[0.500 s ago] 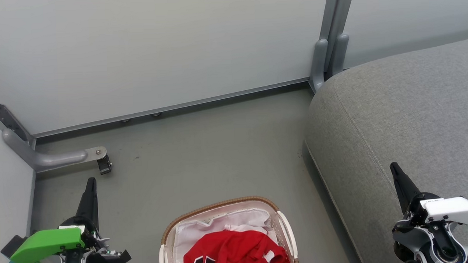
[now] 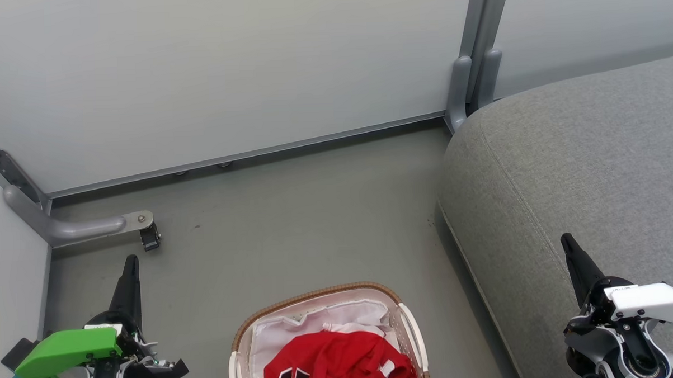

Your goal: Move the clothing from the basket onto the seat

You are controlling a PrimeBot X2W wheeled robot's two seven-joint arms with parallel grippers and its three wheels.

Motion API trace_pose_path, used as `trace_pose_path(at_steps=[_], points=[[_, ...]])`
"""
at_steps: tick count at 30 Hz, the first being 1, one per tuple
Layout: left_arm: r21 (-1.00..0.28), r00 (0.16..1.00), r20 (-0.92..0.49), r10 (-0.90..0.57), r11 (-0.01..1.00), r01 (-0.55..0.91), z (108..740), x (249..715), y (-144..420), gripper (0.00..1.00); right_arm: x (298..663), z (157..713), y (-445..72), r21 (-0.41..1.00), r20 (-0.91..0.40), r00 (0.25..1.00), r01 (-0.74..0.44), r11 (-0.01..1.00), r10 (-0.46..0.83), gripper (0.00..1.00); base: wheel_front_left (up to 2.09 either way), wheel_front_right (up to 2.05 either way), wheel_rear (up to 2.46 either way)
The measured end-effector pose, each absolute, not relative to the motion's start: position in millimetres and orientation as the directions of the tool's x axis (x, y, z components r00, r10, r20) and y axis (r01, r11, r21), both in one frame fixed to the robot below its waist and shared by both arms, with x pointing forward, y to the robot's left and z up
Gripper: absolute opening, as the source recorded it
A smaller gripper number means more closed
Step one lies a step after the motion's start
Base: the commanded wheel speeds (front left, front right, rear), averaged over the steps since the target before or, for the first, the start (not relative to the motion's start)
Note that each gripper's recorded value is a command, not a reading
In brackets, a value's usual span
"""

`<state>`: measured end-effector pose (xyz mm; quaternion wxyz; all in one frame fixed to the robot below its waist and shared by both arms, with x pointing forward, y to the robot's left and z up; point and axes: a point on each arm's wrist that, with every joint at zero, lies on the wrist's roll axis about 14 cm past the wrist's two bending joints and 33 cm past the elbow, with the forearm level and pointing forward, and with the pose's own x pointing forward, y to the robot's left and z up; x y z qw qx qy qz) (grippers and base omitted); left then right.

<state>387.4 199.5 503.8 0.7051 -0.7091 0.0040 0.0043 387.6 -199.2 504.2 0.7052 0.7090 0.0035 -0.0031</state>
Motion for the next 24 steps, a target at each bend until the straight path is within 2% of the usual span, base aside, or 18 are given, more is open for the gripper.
trace_pose_path(at_steps=[24], points=[[-1.0,1.0,-0.012,0.0,-0.006,-0.012,503.8,387.4,199.5,0.0,387.6,504.2,-199.2,1.0,-0.009,1.0,0.009,-0.005,0.001,0.0,0.0,0.0,0.0]])
